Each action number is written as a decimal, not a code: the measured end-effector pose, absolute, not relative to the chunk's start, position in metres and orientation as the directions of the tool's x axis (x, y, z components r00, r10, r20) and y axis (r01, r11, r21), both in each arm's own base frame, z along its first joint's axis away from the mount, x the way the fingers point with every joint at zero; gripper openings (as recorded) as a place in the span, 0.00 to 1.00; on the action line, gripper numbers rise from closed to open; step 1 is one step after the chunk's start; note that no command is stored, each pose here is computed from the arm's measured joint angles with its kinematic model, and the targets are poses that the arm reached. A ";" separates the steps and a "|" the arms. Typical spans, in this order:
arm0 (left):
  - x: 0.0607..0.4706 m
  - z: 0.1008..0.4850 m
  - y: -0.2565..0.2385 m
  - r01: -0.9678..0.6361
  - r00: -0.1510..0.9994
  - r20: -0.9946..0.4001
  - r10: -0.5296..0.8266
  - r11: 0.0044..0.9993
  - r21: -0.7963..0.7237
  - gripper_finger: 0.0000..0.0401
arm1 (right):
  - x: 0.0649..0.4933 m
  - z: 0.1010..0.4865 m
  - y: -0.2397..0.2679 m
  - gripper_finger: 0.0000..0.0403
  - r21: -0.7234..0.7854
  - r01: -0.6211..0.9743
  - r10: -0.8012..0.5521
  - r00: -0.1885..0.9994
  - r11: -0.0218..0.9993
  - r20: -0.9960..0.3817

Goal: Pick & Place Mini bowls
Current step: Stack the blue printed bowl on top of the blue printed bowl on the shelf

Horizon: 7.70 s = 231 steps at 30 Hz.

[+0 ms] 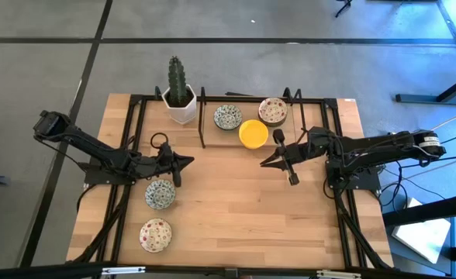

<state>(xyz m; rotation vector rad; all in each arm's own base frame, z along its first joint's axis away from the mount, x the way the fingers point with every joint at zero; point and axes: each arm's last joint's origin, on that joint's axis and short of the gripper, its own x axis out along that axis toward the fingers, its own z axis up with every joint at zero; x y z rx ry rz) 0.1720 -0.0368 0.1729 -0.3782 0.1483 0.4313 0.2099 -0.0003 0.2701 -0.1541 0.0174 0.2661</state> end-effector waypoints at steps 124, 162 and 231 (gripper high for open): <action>0.129 0.212 -0.066 -0.560 0.106 -0.975 0.197 0.822 0.105 0.64 | 0.202 0.264 -0.012 0.06 -0.235 -0.339 0.317 0.940 0.911 -0.127; 0.168 0.181 -0.060 -0.326 -0.027 -0.992 0.123 0.937 0.125 0.64 | 0.200 0.261 -0.014 0.06 -0.190 -0.380 0.355 0.922 0.905 -0.152; 0.380 0.362 0.164 -0.182 0.406 -0.799 0.444 0.896 0.405 0.01 | 0.213 0.248 -0.015 0.06 -0.180 -0.414 0.380 0.904 0.892 -0.197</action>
